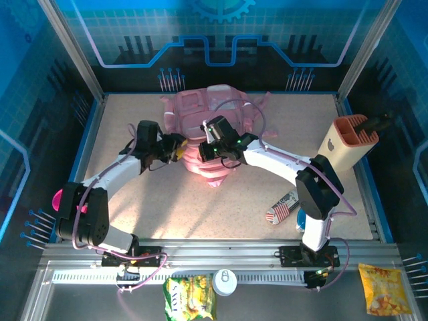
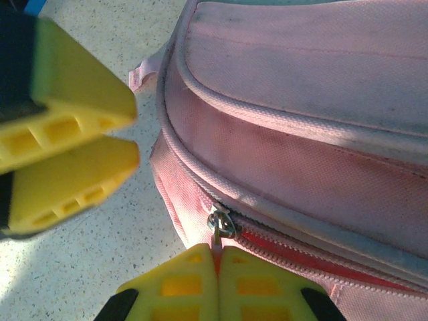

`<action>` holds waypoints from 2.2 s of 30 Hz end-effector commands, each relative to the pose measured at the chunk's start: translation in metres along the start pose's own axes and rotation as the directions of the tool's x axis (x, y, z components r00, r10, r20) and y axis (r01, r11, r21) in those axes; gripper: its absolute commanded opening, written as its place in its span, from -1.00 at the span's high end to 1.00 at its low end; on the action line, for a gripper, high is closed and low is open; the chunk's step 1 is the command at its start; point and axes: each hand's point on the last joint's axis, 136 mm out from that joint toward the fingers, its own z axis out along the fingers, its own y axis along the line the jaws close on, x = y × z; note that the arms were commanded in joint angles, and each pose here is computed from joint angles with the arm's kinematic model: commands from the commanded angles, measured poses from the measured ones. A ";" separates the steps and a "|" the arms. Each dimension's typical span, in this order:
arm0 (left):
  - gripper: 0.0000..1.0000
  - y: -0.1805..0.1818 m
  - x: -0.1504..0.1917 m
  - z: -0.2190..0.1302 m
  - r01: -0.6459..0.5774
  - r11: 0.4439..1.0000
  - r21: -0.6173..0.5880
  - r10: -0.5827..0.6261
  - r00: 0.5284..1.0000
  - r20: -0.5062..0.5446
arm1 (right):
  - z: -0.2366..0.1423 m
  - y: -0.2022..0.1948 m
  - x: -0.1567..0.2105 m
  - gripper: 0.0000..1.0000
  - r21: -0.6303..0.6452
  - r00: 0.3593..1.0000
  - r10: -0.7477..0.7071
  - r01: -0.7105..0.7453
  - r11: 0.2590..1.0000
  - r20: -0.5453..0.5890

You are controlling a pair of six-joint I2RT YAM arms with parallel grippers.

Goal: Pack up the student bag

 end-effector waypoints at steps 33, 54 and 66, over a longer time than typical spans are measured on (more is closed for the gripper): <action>1.00 -0.019 -0.007 0.024 -0.091 0.996 -0.018 0.091 0.996 0.006 | -0.051 -0.124 0.032 1.00 0.394 1.000 0.004 -0.002 0.919 -0.005; 1.00 -0.031 -0.001 0.025 -0.116 0.993 0.025 0.117 0.992 -0.049 | -0.021 -0.126 0.026 0.52 0.272 0.994 0.049 -0.022 0.962 -0.093; 1.00 -0.027 -0.008 0.019 -0.124 0.992 0.002 0.124 0.992 -0.018 | -0.036 -0.157 0.023 0.93 0.418 0.996 0.076 -0.051 0.907 -0.042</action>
